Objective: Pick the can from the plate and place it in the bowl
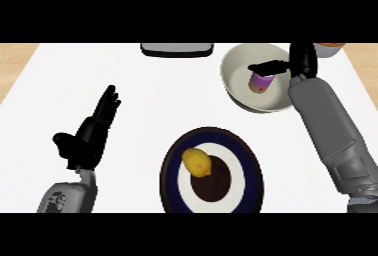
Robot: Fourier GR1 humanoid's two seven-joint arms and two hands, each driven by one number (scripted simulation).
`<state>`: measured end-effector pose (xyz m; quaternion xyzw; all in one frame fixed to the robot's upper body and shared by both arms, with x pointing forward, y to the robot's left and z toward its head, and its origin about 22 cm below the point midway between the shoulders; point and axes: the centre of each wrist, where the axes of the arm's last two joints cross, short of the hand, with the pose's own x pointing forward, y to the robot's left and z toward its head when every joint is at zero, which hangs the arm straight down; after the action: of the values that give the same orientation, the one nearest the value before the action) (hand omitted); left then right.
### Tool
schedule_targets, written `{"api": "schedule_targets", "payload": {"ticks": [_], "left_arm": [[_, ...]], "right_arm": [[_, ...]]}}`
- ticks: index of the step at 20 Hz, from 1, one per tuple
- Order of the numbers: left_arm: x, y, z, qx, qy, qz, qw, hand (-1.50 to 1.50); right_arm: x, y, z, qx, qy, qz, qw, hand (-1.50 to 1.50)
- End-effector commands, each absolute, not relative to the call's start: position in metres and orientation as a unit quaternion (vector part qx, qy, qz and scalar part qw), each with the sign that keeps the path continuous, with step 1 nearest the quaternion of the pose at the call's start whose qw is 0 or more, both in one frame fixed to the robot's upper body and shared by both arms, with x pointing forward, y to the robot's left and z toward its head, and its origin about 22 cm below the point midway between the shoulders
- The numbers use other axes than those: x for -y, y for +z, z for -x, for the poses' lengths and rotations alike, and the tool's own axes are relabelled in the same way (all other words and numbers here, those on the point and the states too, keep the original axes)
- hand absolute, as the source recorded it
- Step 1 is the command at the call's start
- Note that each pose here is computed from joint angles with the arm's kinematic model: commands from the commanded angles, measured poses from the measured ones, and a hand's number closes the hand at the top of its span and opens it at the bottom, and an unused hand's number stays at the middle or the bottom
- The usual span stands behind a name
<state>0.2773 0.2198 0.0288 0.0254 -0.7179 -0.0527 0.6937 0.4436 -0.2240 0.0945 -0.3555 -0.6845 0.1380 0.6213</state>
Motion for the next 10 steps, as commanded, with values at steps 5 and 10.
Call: {"api": "schedule_targets", "payload": {"ticks": [5, 10], "left_arm": [[-0.218, 0.022, -0.282, 0.712, -0.047, -0.037, 0.700, 0.00], [-0.230, 0.030, -0.275, 0.706, -0.045, -0.030, 0.707, 0.00]], "right_arm": [[0.231, 0.101, -0.433, 0.724, 0.035, 0.320, 0.610, -1.50], [0.265, 0.121, -0.416, 0.727, 0.002, 0.277, 0.629, -1.50]]}}
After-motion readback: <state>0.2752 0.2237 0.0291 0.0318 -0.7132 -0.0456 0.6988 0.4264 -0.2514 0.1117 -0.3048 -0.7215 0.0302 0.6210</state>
